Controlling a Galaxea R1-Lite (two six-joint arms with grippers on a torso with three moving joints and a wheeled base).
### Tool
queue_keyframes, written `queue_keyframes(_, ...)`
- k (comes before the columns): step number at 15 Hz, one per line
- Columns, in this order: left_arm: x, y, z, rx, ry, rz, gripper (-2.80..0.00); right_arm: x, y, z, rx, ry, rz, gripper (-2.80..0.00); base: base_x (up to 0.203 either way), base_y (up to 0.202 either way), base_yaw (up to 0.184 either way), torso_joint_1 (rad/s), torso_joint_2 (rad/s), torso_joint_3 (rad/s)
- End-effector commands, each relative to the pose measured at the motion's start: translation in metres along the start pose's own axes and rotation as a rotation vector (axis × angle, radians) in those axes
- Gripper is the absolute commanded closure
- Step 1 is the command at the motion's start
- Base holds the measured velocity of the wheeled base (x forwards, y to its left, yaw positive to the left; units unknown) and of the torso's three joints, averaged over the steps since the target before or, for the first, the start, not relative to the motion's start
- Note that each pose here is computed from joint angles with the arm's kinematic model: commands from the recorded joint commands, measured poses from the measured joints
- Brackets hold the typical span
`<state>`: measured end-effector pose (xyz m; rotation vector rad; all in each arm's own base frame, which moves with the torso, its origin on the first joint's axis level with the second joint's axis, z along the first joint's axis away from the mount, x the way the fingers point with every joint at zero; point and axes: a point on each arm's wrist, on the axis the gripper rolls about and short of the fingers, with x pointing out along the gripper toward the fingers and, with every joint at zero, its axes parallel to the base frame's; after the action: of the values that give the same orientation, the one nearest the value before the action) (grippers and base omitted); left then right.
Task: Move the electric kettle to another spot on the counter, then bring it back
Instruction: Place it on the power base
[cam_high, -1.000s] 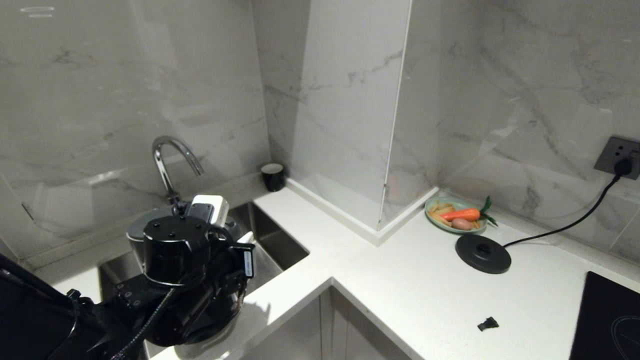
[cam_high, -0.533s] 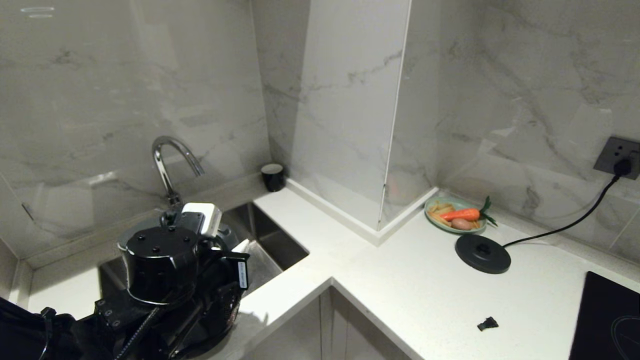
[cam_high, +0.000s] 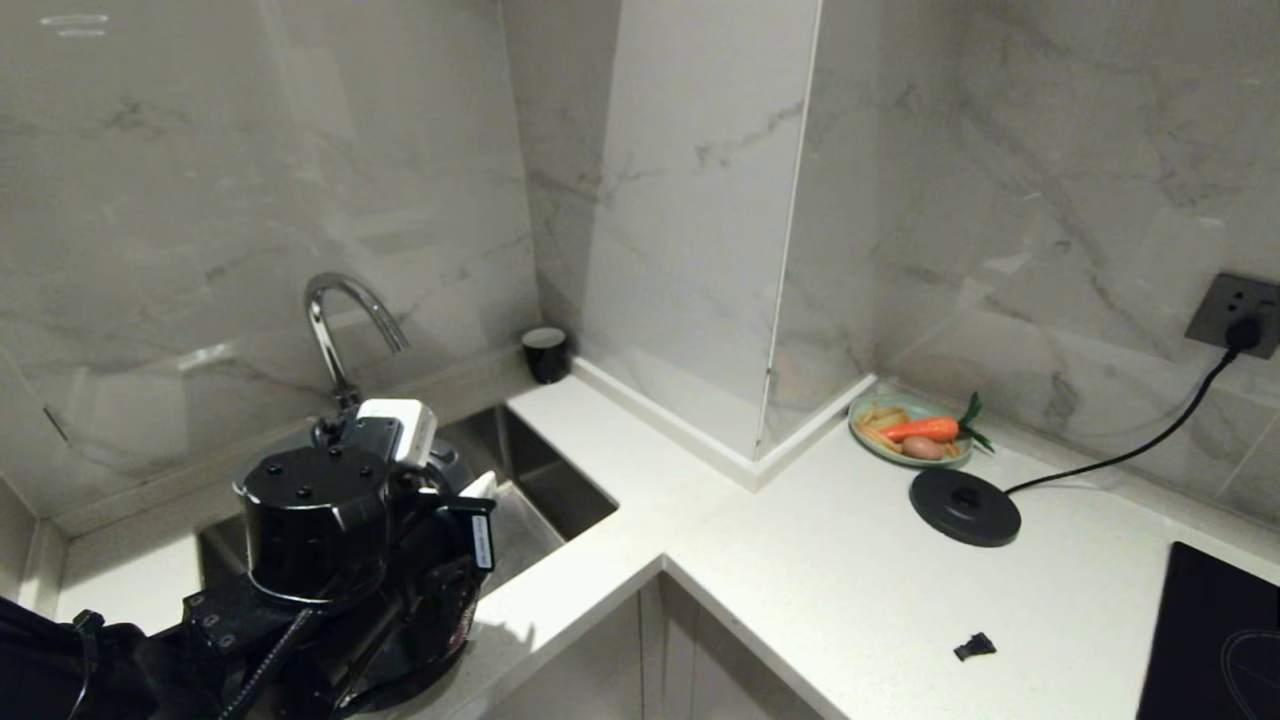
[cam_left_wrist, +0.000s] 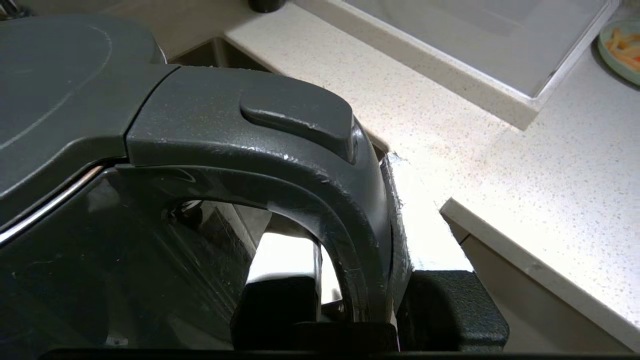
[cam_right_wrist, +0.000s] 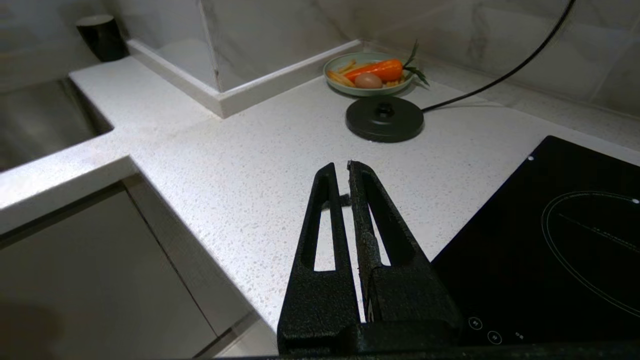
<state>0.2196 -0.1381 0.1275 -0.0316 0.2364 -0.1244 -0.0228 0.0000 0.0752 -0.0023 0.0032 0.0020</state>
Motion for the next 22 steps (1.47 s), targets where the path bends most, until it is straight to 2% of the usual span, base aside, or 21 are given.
queue_keyframes(1,-0.0008,0.0002,0.002,-0.007,-0.012,0.001,0.0,0.0,0.0,0.0,-0.001,0.0,0.001,0.0,0.0,0.0,0.0,0.0,0.0,0.0)
queue_keyframes(22,-0.0012,0.0001,0.0058,-0.014,-0.025,0.002,0.0,0.0,0.0,0.0,-0.001,0.0,0.001,0.0,0.002,0.008,-0.17,0.001,0.0,0.002)
